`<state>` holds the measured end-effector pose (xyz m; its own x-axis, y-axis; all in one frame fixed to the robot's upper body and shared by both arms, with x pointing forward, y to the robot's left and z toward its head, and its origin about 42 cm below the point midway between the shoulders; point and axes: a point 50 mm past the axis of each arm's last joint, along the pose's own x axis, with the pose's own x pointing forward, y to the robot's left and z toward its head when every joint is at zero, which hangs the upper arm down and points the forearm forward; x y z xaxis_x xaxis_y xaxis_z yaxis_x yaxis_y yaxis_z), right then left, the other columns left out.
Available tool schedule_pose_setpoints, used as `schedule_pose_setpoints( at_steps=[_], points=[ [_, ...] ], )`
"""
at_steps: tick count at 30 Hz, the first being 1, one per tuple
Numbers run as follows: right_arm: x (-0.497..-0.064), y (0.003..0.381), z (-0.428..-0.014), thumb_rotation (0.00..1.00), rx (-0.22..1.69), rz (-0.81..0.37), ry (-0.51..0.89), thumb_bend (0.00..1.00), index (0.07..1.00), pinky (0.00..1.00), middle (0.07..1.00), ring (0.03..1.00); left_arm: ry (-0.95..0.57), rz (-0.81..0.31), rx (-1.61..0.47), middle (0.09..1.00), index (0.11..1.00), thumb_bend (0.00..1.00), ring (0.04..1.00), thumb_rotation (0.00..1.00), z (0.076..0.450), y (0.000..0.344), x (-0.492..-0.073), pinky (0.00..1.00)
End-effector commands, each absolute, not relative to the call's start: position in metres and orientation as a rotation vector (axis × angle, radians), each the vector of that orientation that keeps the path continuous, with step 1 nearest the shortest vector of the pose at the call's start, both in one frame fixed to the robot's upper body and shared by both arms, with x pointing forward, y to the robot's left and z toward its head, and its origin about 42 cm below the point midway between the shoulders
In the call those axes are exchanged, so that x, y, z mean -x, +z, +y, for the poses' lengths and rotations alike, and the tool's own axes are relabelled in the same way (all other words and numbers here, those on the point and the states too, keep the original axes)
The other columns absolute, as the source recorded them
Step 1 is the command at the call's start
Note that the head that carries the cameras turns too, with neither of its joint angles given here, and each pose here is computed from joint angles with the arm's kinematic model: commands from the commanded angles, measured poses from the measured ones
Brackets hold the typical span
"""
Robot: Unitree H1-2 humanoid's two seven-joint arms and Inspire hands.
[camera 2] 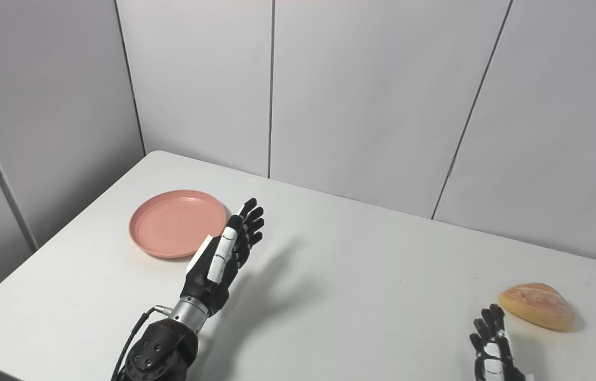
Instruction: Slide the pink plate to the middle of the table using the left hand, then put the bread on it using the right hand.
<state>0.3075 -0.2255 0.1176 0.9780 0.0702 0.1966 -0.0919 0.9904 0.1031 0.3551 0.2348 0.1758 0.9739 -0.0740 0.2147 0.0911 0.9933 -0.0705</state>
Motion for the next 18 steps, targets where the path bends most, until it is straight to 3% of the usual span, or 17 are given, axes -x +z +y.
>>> schedule_pose_setpoints(
  at_steps=[1, 9, 18],
  points=[
    [-0.309, 0.12, -0.23, 0.92, -0.107, -0.218, 0.082, 0.62, 1.0, 1.0, 1.0, 1.0, -0.079, -0.319, 0.068, 0.993, 0.989, 0.69, 0.988, 1.0, 0.233, 0.205, -0.365, 1.0],
    [-0.31, 0.117, -0.232, 0.9, -0.094, -0.225, 0.079, 0.69, 1.0, 1.0, 1.0, 1.0, -0.001, -0.361, -0.003, 0.985, 0.983, 0.69, 0.973, 1.0, 0.26, 0.208, -0.372, 0.99],
    [-0.307, 0.116, -0.231, 0.89, -0.097, -0.221, 0.07, 0.65, 1.0, 1.0, 1.0, 1.0, 0.09, -0.406, -0.013, 1.0, 1.0, 0.7, 1.0, 1.0, 0.3, 0.216, -0.382, 1.0]
  ],
)
